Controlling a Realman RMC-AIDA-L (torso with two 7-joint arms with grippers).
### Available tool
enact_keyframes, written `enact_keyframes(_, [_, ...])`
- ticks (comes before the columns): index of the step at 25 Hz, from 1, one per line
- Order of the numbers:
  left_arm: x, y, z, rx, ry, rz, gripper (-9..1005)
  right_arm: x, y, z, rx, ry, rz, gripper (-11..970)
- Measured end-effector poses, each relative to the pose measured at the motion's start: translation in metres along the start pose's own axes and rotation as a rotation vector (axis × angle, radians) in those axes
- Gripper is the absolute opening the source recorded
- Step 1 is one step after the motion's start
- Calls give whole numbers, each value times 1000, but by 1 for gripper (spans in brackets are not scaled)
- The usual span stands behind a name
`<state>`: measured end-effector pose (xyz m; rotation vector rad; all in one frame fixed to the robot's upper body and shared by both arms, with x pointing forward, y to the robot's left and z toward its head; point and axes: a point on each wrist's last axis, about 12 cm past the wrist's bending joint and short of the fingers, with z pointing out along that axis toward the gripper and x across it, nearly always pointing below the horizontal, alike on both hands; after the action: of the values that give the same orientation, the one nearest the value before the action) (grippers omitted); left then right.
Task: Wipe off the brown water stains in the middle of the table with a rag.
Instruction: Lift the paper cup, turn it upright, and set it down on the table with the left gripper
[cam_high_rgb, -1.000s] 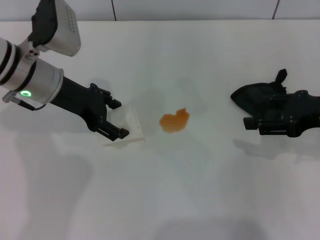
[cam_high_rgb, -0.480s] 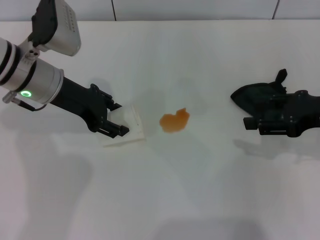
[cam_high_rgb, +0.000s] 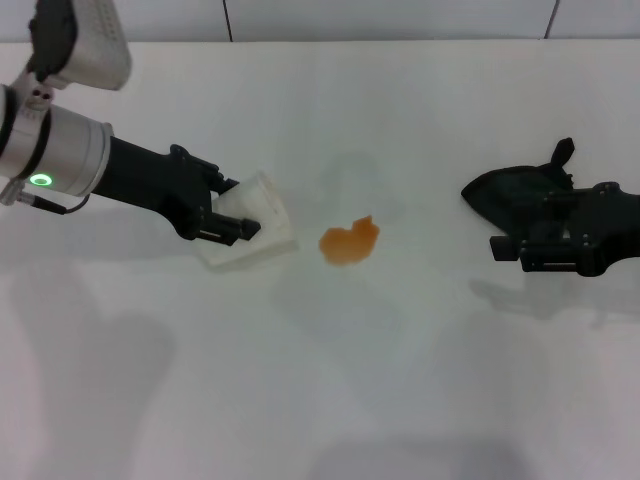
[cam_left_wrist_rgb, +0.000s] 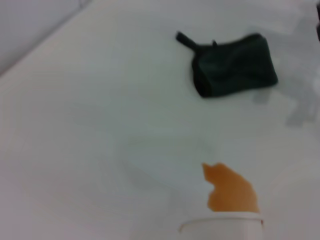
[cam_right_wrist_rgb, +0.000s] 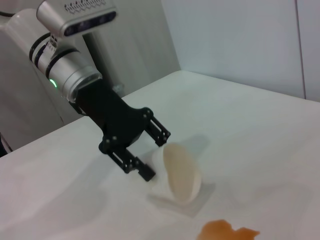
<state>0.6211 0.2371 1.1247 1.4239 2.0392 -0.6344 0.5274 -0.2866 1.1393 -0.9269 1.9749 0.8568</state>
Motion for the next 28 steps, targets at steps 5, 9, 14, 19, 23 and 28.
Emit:
enact_keyframes(5, [6,-1,-5,-25,-80,-28,589,0,0,0,0,-1,0,595])
enact_keyframes(9, [14,-2,-10,-65,-189,-62,588,0,0,0,-1,-2,0,595])
enact_keyframes(14, [32,-6,-20,-149,-367,-120,588,-1,0,0,-2,-3,0,594])
enact_keyframes(19, [47,-9,-27,-215,-450,-151,588,-1,1,2,-8,0,-4,593])
enact_keyframes(23, [63,-14,-30,-299,-546,-170,588,-2,1,4,-13,2,-7,593])
enact_keyframes(28, [80,-18,-29,-401,-622,-179,588,-2,1,5,-17,3,-9,592])
